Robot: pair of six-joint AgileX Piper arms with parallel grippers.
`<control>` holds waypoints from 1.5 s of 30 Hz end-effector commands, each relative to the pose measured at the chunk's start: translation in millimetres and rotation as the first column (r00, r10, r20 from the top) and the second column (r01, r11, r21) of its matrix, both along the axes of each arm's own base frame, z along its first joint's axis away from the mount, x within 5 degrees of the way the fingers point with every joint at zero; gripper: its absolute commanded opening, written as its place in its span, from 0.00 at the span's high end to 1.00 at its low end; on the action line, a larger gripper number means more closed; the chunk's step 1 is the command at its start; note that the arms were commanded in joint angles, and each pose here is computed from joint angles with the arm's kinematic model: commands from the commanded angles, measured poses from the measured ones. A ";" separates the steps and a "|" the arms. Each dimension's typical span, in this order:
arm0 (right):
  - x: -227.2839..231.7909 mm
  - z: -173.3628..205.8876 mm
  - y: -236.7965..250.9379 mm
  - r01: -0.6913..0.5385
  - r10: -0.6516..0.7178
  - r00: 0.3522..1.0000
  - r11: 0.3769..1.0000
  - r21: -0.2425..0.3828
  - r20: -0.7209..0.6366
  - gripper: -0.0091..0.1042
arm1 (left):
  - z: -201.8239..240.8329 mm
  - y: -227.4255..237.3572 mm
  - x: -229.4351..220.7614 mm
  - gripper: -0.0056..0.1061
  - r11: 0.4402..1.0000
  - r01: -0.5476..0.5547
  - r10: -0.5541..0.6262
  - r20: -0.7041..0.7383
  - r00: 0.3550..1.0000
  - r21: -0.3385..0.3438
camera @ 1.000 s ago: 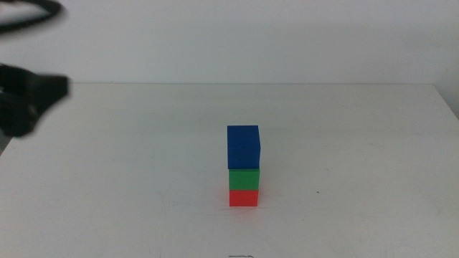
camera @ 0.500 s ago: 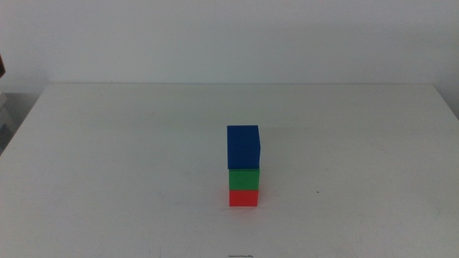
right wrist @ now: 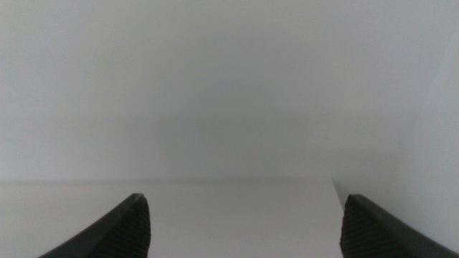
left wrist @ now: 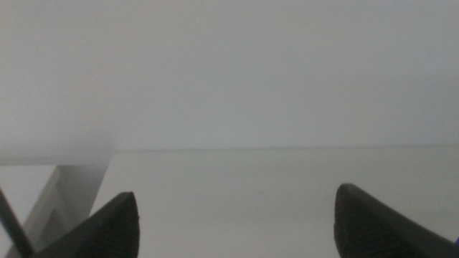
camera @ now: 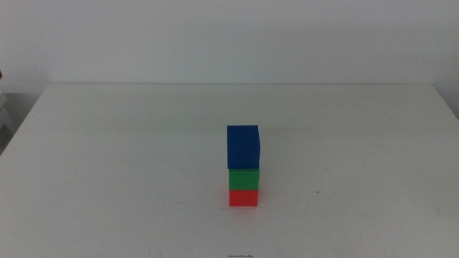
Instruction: Stack red cubes first, then green, then blue cubes in a specific spot.
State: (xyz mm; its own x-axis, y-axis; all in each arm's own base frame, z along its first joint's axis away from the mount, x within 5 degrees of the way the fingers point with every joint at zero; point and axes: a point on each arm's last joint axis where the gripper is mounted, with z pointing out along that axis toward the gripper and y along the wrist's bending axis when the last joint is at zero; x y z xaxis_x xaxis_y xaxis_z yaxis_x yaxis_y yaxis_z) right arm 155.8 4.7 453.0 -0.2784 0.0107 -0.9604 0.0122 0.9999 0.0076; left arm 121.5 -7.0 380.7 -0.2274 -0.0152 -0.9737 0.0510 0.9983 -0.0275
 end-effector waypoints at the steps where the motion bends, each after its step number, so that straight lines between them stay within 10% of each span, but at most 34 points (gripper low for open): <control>1: -12.0 3.2 -1.0 -0.010 0.014 0.983 1.000 -0.025 0.184 0.31 | 8.4 -0.9 -6.2 0.12 0.998 0.010 -0.001 0.154 0.988 -0.062; 9: -52.7 -101.0 2.3 -0.070 0.047 0.975 0.992 0.100 0.215 0.31 | -47.6 -1.0 -29.4 0.12 0.988 0.022 0.003 0.166 0.986 -0.152; 20: -96.6 -217.0 -1.2 -0.067 0.050 0.979 0.994 0.083 0.199 0.31 | -120.3 1.1 -59.8 0.12 0.991 0.018 0.004 0.156 0.988 -0.136; 45: -98.8 -264.4 -4.1 -0.052 0.058 0.991 0.997 -0.051 0.124 0.31 | -194.7 2.7 -67.4 0.12 0.997 0.003 0.004 0.096 0.995 -0.078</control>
State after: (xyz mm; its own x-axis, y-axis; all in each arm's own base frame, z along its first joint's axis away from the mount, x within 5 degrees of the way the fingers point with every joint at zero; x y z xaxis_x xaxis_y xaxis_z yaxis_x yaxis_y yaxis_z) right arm 55.3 0.3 178.1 -0.2298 -0.0250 -0.9729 -0.0382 0.9991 -0.0166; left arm 54.1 -4.7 176.8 -0.2336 -0.0734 -0.9696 0.0536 0.9947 -0.0882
